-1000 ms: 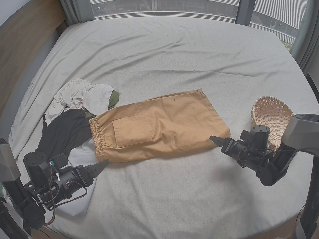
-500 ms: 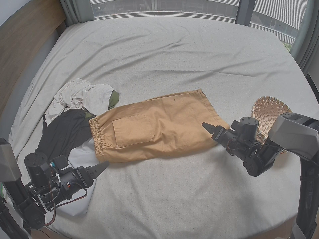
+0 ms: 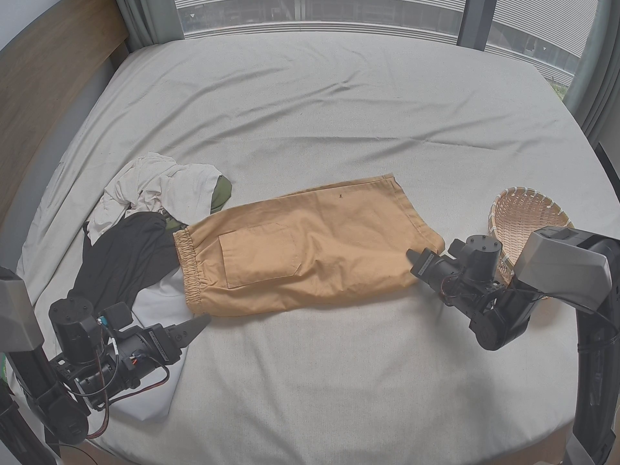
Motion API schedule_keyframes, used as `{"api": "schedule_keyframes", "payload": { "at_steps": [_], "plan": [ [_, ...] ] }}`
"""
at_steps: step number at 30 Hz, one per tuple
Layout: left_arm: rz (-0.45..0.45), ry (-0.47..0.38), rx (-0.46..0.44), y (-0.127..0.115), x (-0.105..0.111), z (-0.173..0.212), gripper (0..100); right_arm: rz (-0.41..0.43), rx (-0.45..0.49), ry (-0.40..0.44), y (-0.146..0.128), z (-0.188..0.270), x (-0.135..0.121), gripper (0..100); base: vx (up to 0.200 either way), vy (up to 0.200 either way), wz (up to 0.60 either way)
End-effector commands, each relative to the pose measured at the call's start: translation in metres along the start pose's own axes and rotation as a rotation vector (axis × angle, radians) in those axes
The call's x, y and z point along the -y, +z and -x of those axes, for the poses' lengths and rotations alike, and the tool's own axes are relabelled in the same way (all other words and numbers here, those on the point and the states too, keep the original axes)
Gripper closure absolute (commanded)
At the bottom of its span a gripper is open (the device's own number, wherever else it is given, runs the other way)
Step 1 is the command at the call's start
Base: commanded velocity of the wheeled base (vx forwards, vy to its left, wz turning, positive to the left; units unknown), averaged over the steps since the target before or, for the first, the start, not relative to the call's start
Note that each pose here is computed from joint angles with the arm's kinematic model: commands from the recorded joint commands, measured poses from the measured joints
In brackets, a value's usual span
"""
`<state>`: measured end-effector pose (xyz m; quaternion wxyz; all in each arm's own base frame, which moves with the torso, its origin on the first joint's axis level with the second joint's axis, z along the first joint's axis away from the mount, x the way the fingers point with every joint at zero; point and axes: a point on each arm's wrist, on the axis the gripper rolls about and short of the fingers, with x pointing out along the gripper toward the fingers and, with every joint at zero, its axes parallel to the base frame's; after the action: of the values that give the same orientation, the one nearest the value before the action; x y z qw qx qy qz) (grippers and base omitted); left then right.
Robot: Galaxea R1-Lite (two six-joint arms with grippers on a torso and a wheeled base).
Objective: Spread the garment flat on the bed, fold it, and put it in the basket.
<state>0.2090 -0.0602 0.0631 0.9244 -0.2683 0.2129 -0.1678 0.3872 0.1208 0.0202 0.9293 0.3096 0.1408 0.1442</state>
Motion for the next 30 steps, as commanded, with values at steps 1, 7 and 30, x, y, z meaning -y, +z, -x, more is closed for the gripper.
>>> {"api": "schedule_keyframes", "payload": {
  "at_steps": [1, 7, 30],
  "plan": [
    [0.014, 0.04, -0.008, -0.002, -0.008, -0.005, 0, 0.016, 0.02, 0.014, 0.009, 0.03, -0.009, 100, 0.0, 0.0, 0.0],
    [0.015, 0.05, -0.024, -0.005, -0.01, -0.01, 0, 0.046, 0.0, -0.017, 0.013, 0.071, -0.01, 100, 0.0, 0.0, 0.0],
    [0.015, 0.031, -0.066, -0.017, -0.02, -0.065, 0, 0.083, -0.076, -0.098, 0.007, 0.125, 0.017, 0, 0.0, 0.0, 0.0]
  ]
}}
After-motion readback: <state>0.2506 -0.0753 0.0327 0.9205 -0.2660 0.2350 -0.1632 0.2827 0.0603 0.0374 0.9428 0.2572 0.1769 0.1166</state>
